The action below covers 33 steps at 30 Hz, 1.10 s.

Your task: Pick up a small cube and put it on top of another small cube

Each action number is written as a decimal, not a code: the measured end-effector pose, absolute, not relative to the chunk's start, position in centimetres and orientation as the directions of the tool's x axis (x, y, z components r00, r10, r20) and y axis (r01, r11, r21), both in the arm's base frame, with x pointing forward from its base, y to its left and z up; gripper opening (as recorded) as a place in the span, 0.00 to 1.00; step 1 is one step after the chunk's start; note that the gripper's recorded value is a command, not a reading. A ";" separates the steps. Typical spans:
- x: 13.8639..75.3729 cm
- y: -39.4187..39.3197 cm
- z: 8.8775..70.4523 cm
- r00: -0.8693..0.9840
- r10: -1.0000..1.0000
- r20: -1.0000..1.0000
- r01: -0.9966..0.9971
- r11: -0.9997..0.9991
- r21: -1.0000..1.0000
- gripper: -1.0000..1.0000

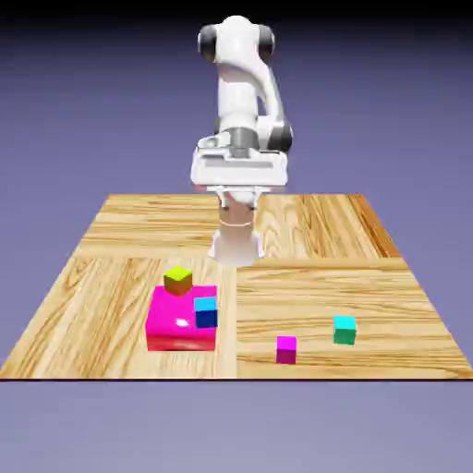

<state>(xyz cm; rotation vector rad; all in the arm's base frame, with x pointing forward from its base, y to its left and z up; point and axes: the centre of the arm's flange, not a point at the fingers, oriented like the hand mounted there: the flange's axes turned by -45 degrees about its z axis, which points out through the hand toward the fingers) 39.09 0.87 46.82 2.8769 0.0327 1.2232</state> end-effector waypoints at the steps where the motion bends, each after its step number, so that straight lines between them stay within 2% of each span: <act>1: 39.2 1.2 47.6 0.690 0.003 0.724 -0.011 -1.000 0.015 0.50; 10: 40.0 5.8 53.4 0.635 -0.186 0.750 -0.231 -0.972 -0.045 0.50; 18: 41.1 11.3 55.3 0.560 -0.330 0.760 -0.422 -0.903 -0.081 0.50; 25: 42.8 16.5 53.8 0.477 -0.437 0.763 -0.583 -0.807 -0.098 0.50; 33: 45.6 21.6 48.2 0.362 -0.532 0.765 -0.752 -0.652 -0.098 0.50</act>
